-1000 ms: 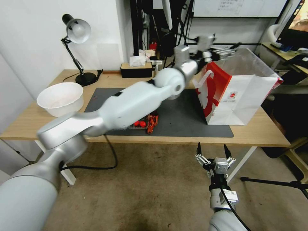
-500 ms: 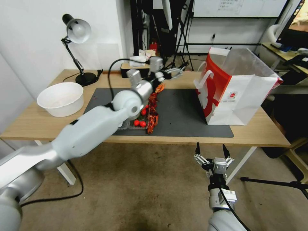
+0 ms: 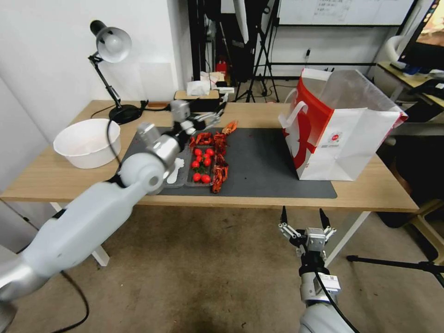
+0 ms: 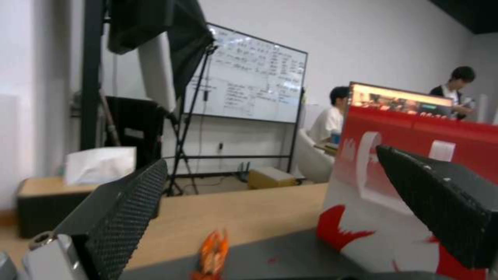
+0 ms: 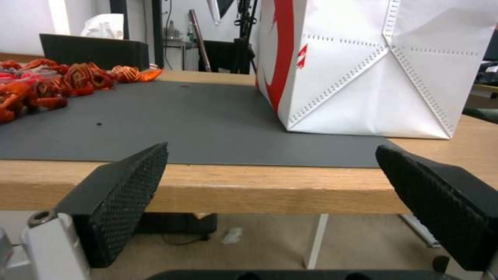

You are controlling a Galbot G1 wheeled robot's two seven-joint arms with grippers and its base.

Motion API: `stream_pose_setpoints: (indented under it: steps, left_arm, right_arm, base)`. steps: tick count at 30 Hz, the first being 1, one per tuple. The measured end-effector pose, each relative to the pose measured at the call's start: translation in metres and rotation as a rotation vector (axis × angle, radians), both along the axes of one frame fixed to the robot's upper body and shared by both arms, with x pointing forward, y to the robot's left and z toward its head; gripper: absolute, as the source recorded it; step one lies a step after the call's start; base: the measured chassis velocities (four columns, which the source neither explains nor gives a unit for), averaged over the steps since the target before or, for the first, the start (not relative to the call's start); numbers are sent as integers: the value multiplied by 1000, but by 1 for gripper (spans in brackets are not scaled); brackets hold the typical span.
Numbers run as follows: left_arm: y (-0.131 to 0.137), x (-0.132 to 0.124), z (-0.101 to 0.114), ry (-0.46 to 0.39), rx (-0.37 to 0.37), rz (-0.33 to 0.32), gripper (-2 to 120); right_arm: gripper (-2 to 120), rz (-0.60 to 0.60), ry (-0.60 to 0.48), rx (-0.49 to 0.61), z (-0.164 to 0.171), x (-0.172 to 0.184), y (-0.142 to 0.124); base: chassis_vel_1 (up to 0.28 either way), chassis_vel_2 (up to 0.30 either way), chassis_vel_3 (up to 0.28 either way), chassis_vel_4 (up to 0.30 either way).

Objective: Pick up the trash from the table and place it into the takeout bag.

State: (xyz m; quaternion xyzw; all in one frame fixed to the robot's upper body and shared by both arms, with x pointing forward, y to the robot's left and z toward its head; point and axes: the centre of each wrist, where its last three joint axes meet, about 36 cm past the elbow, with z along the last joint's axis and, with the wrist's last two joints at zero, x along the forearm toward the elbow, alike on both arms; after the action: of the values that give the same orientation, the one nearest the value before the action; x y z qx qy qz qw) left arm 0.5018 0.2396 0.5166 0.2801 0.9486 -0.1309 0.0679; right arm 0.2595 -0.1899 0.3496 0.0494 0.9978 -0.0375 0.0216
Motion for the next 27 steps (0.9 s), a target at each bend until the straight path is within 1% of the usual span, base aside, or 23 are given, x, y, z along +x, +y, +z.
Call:
stream_pose_setpoints:
  steps: [3,4,5,8,9,11,12,13,17,18,21,22,26,27]
  left_arm:
    - [17,-17,-7,1,0,44,100]
    - [17,-17,-7,1,0,44,100]
    - [21,-21,-9,-2,2,58,100]
    - [38,-41,-20,-16,24,114,100]
    - [38,-41,-20,-16,24,114,100]
    - [48,-57,-33,-22,51,157,100]
    - [49,-63,-36,-20,58,166,100]
    - [49,-63,-36,-20,58,166,100]
    - [51,-90,-52,-34,121,238,100]
    - [51,-90,-52,-34,121,238,100]
    - [53,-102,-60,-71,163,286,100]
    - [53,-102,-60,-71,163,286,100]
    - [57,-120,-63,-92,195,326,100]
    - [57,-120,-63,-92,195,326,100]
  right_arm:
    - [100,2,0,0,0,0,1]
    - [100,2,0,0,0,0,1]
    - [100,3,0,0,0,0,1]
    - [100,5,-2,1,0,0,1]
    - [100,5,-2,1,0,0,1]
    - [100,8,-1,0,-1,1,2]
    - [100,10,-1,0,-2,2,3]
    - [100,10,-1,0,-2,2,3]
    - [100,15,1,-1,-3,3,4]
    - [100,15,1,-1,-3,3,4]
    - [100,17,1,-1,-4,3,4]
    - [100,17,1,-1,-4,3,4]
    - [100,17,6,0,-4,1,5]
    - [100,17,6,0,-4,1,5]
  base:
    - [0,0,0,0]
    - [0,0,0,0]
    - [0,0,0,0]
    - [0,0,0,0]
    - [0,0,0,0]
    - [0,0,0,0]
    - [0,0,0,0]
    - [0,0,0,0]
    - [0,0,0,0]
    - [0,0,0,0]
    - [0,0,0,0]
    - [0,0,0,0]
    - [0,0,0,0]
    - [0,0,0,0]
